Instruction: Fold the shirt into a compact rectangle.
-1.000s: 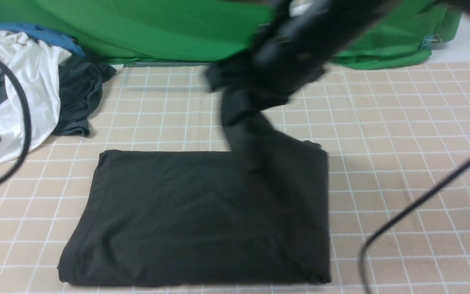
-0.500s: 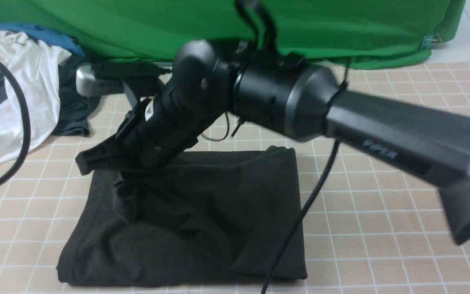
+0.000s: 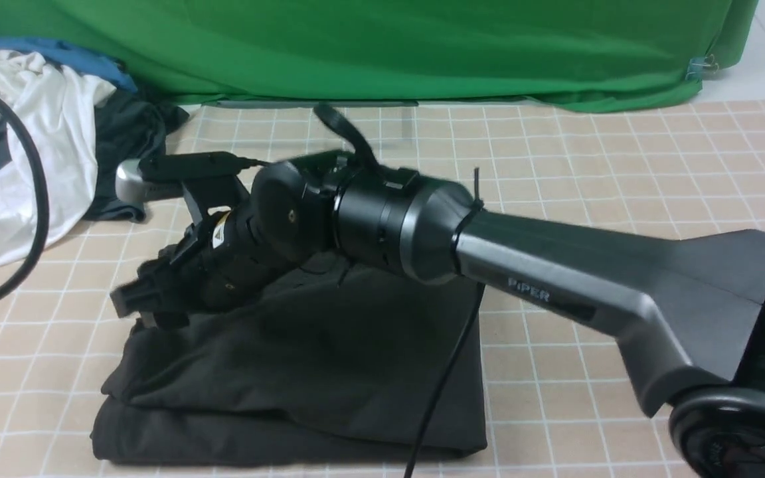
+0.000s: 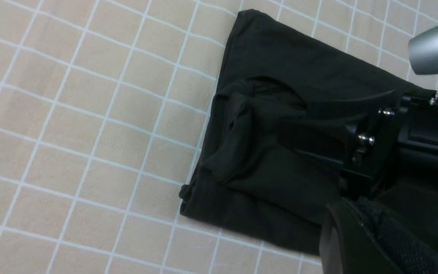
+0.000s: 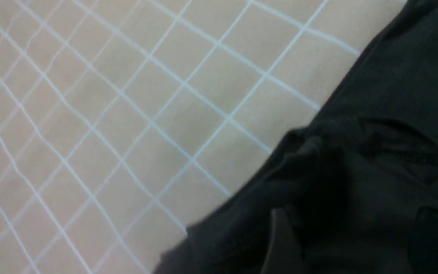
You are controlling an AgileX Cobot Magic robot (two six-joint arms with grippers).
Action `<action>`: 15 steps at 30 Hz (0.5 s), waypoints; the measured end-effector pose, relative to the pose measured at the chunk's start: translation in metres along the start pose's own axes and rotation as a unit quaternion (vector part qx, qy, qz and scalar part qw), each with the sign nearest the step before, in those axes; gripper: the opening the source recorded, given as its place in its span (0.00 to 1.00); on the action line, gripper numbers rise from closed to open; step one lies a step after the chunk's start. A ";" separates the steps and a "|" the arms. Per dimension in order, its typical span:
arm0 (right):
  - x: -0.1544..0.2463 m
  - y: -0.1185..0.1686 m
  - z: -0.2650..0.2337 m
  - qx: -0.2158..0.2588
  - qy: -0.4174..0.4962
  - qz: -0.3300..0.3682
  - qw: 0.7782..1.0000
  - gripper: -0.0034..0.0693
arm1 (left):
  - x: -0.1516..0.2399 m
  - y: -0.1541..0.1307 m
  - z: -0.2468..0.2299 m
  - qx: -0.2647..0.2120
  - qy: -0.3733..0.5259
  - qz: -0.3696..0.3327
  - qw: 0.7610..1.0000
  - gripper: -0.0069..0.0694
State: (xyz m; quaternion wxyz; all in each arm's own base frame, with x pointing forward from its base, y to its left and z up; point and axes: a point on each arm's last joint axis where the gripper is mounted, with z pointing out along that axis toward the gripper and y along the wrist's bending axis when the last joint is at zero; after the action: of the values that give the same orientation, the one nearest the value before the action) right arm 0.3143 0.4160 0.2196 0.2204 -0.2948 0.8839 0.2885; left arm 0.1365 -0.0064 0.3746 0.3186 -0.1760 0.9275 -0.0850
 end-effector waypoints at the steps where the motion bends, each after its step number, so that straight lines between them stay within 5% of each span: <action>1: -0.001 -0.003 -0.006 0.007 0.017 -0.025 1.000 0.68 | 0.000 -0.001 0.000 0.005 0.001 -0.003 1.000 0.11; 4: -0.008 -0.013 -0.033 0.034 0.057 -0.072 0.995 0.62 | -0.002 -0.004 0.004 0.018 0.007 -0.010 1.000 0.11; 9: -0.030 -0.055 -0.125 0.129 0.092 -0.092 0.983 0.17 | -0.017 -0.021 0.040 0.060 0.047 -0.030 0.997 0.11; 15: -0.026 -0.090 -0.194 0.173 0.071 -0.049 0.981 0.10 | -0.032 -0.033 0.113 0.069 0.125 -0.010 0.990 0.11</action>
State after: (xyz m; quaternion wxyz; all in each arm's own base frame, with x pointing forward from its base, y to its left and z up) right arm 0.3493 0.2427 0.3423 0.2188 -0.3147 0.9184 0.0982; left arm 0.2391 -0.0299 0.3133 0.2106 -0.1512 0.9501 -0.1737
